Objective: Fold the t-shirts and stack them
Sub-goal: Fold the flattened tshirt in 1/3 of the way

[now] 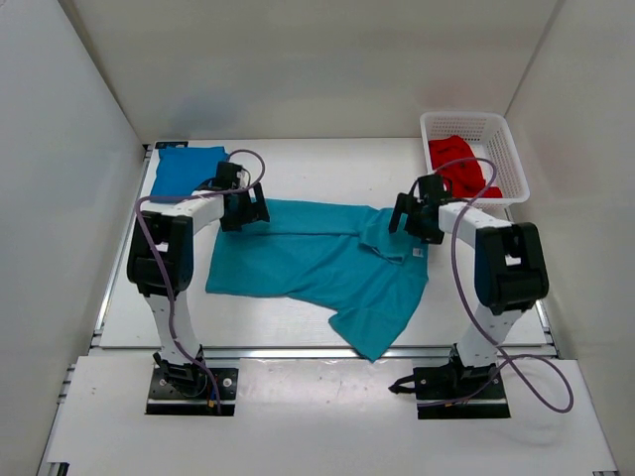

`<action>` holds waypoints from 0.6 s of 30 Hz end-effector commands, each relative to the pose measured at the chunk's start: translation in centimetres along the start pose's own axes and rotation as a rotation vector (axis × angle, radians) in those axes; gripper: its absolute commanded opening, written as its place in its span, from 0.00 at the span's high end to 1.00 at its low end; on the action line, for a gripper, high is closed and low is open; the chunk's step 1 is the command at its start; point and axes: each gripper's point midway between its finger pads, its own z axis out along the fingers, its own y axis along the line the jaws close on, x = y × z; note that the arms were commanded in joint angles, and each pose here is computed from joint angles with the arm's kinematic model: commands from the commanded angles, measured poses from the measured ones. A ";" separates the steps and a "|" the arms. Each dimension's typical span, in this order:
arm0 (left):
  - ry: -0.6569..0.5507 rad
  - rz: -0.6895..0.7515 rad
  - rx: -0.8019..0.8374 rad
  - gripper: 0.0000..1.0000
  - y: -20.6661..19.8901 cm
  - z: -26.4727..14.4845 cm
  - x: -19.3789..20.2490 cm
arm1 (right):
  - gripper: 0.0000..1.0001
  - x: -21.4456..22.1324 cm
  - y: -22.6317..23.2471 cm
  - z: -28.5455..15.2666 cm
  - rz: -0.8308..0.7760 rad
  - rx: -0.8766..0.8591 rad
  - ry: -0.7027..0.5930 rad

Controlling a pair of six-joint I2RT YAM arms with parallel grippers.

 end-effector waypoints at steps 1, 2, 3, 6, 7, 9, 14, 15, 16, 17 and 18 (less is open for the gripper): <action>0.053 -0.008 -0.014 0.01 0.6 0.2 0.9 | 0.01 -2.2 -0.2 1.7 -0.051 0.038 0.007; 0.043 0.001 -0.034 0.01 0.8 0.3 0.3 | 0.01 -3.3 0.0 2.2 -0.068 0.050 -0.002; 0.036 0.003 -0.058 0.01 1.0 0.1 -0.2 | 0.01 -3.9 -0.1 2.3 -0.085 0.067 -0.004; 0.009 -0.002 -0.067 0.02 1.3 -0.3 -1.7 | 0.01 -5.8 1.6 2.3 -0.144 0.037 -0.015; -0.004 -0.010 -0.074 0.01 1.7 -0.6 -2.3 | 0.01 -6.2 2.1 1.8 -0.167 0.017 -0.031; -0.054 -0.022 -0.044 0.01 1.1 -2.2 -4.3 | 0.00 -7.8 4.2 -0.4 -0.222 -0.032 -0.114; -0.188 0.036 0.044 0.01 -2.4 -8.2 -7.4 | 0.01 -8.5 8.4 -6.7 -0.314 -0.163 -0.242; -0.203 0.055 0.043 0.02 -2.9 -9.5 -7.3 | 0.01 -7.9 9.1 -7.7 -0.316 -0.196 -0.251; -0.211 0.055 0.031 0.01 -2.8 -10.1 -7.1 | 0.01 -7.8 9.5 -8.6 -0.326 -0.215 -0.262; -0.227 0.049 0.030 0.01 -2.7 -11.6 -7.0 | 0.01 -6.9 9.6 -9.4 -0.329 -0.214 -0.268; -0.232 0.032 0.034 0.02 -2.6 -13.0 -6.2 | 0.00 -5.7 9.9 -10.4 -0.353 -0.214 -0.277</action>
